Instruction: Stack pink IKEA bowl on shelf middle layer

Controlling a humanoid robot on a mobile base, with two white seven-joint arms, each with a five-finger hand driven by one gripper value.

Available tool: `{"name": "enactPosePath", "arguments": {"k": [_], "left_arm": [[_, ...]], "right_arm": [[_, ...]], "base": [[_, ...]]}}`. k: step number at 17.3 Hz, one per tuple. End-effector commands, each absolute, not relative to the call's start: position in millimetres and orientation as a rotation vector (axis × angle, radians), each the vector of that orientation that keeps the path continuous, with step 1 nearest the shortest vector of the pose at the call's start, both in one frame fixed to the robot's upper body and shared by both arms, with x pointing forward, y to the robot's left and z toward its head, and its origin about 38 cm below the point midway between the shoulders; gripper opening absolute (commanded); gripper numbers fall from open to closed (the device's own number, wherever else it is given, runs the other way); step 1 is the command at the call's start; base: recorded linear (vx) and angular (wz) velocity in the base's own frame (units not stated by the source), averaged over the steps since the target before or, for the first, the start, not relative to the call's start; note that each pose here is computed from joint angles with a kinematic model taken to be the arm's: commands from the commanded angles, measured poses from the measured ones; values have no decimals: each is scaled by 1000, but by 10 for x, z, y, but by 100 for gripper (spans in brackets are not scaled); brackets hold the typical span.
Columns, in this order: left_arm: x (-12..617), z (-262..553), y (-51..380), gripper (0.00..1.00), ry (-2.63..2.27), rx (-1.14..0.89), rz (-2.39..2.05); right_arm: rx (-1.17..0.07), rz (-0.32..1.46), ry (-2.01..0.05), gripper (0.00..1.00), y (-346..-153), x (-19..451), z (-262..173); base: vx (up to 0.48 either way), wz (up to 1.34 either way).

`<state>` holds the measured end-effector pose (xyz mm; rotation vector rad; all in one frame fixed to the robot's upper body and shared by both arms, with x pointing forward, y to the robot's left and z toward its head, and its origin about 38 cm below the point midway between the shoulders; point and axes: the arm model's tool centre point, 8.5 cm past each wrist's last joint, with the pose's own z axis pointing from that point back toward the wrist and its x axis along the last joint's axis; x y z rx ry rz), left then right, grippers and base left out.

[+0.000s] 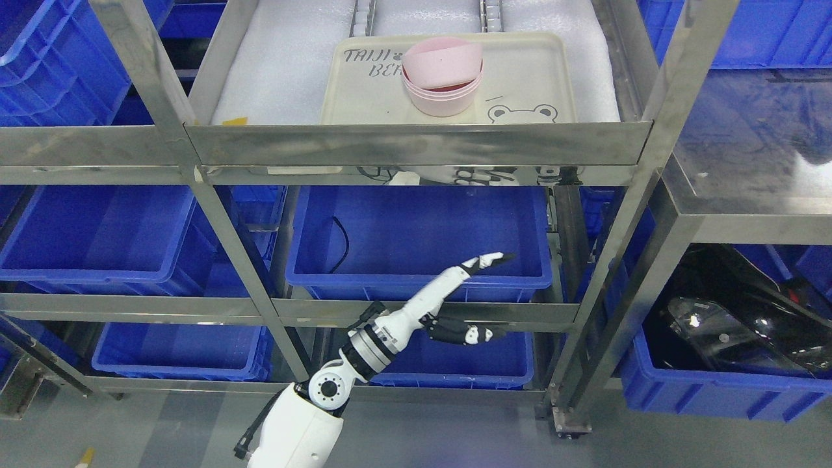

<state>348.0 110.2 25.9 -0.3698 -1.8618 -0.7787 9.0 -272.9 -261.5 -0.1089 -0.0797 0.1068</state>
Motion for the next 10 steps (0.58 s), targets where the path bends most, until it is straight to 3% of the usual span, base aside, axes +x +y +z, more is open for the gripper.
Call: {"name": "enactPosePath", "arguments": {"k": [1, 10], "left_arm": [[3447, -426, 2144, 91, -1659, -137, -289], [3776, -200, 2887, 98, -1632, 30, -49]], "right_arm": [[-125, 108, -73, 100, -2838, 3, -2607], [-125, 108, -73, 100, -2838, 3, -2607]], "base": [[-95, -54], [-26, 11]]}}
